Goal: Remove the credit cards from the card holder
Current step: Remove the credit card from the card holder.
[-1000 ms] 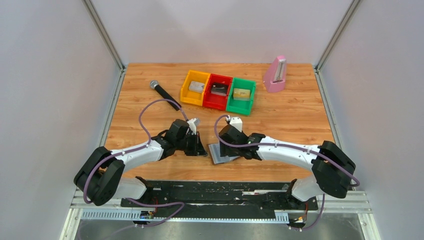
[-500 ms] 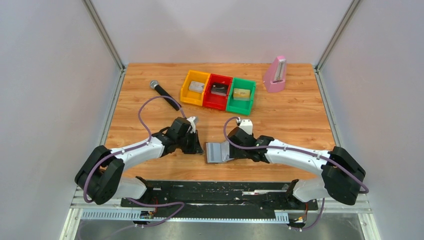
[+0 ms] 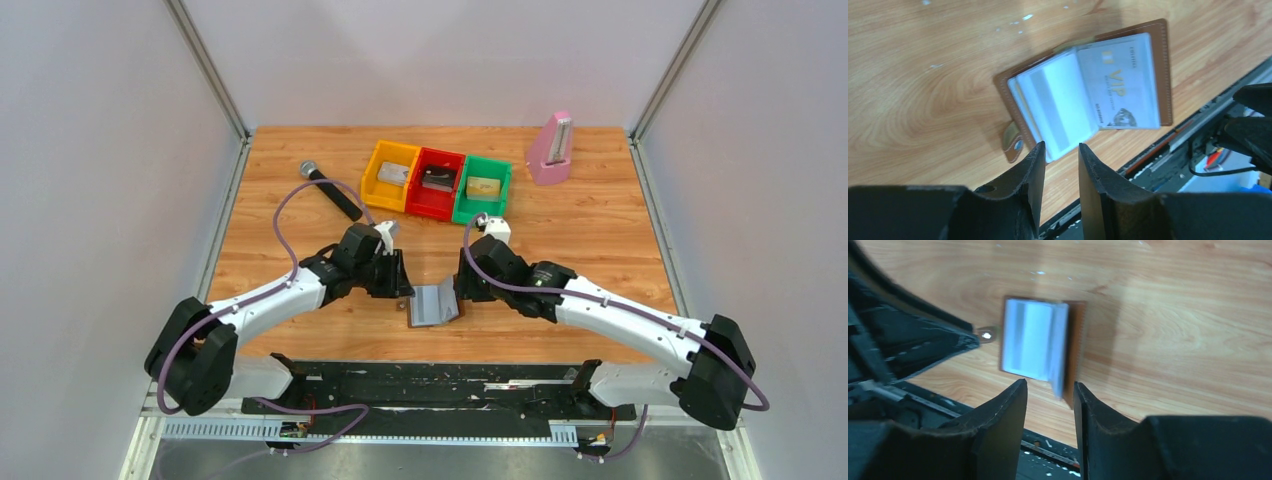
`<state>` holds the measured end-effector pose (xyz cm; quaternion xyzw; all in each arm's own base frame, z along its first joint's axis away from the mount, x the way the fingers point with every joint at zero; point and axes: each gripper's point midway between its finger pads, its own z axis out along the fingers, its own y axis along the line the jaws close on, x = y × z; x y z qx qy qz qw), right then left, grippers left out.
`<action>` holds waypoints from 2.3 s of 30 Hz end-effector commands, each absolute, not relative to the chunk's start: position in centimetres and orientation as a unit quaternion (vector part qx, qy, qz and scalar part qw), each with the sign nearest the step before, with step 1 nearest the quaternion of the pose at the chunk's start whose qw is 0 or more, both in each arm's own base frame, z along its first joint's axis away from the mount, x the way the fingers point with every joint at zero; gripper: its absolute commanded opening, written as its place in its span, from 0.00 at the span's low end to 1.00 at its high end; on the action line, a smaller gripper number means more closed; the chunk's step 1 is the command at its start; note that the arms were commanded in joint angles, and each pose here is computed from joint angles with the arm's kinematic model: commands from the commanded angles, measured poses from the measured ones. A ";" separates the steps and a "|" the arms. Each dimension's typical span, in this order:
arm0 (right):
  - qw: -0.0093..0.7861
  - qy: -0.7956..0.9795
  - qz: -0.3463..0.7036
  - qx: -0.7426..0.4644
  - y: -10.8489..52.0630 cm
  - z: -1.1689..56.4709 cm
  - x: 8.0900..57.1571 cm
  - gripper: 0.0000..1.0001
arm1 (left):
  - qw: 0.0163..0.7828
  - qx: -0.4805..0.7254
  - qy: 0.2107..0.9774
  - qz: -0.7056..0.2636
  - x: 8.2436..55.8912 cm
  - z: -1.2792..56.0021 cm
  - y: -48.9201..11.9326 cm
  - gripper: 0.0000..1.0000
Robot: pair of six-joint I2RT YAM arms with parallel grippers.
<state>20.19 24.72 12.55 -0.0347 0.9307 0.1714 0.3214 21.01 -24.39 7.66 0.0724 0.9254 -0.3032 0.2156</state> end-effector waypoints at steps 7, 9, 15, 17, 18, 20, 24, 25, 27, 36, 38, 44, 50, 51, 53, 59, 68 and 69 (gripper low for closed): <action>0.342 0.892 0.288 -0.069 29.6 17.3 20.8 0.38 | 0.199 0.097 0.868 -0.444 21.7 9.9 -30.2 0.27; 0.334 0.895 0.286 -0.073 29.9 16.6 20.8 0.37 | 0.200 0.096 0.868 -0.444 21.9 9.7 -30.3 0.27; 0.317 0.903 0.282 -0.074 30.8 14.4 21.2 0.34 | 0.199 0.089 0.877 -0.428 22.2 8.5 -29.9 0.27; 0.310 0.907 0.274 -0.070 30.9 13.3 21.5 0.33 | 0.194 0.086 0.880 -0.424 22.1 7.9 -29.8 0.27; 0.307 0.910 0.269 -0.068 30.8 12.8 21.7 0.32 | 0.193 0.085 0.881 -0.423 22.1 7.6 -29.9 0.27; 0.305 0.916 0.255 -0.061 30.6 11.8 22.0 0.31 | 0.189 0.083 0.882 -0.423 22.0 7.1 -29.8 0.27; 0.299 0.926 0.228 -0.045 29.2 9.7 22.6 0.30 | 0.184 0.078 0.886 -0.419 21.9 6.2 -29.7 0.26; 0.297 0.928 0.221 -0.039 28.7 9.1 22.8 0.30 | 0.184 0.078 0.886 -0.418 21.9 6.1 -29.7 0.27; 0.290 0.933 0.211 -0.032 27.9 7.9 22.9 0.30 | 0.181 0.075 0.887 -0.418 21.9 5.7 -29.7 0.27; 0.269 0.947 0.174 -0.019 26.0 3.8 22.1 0.27 | 0.175 0.064 0.882 -0.433 22.1 4.8 -30.3 0.33; 0.270 0.948 0.166 -0.014 25.5 3.3 22.1 0.27 | 0.175 0.062 0.881 -0.435 22.2 4.7 -30.5 0.34; 0.266 0.950 0.161 -0.010 24.9 2.5 21.7 0.27 | 0.179 0.058 0.877 -0.443 22.5 4.7 -31.0 0.39; 0.265 0.950 0.168 -0.005 24.6 2.3 21.6 0.26 | 0.175 0.059 0.878 -0.442 22.5 4.4 -31.4 0.41; 0.265 0.949 0.169 -0.003 24.6 2.3 21.6 0.26 | 0.173 0.058 0.879 -0.441 22.5 4.2 -31.5 0.41; 0.263 0.949 0.171 -0.001 24.5 2.2 21.6 0.26 | 0.172 0.057 0.880 -0.440 22.5 3.8 -31.6 0.41; 0.261 0.949 0.177 0.002 24.3 2.1 21.6 0.26 | 0.169 0.051 0.883 -0.436 22.7 3.0 -32.0 0.41; 0.257 0.949 0.180 0.004 24.3 2.0 21.6 0.25 | 0.167 0.042 0.871 -0.460 22.5 3.5 -32.6 0.40; 0.257 0.950 0.179 0.004 24.2 2.0 21.6 0.25 | 0.166 0.042 0.870 -0.462 22.4 3.5 -32.7 0.40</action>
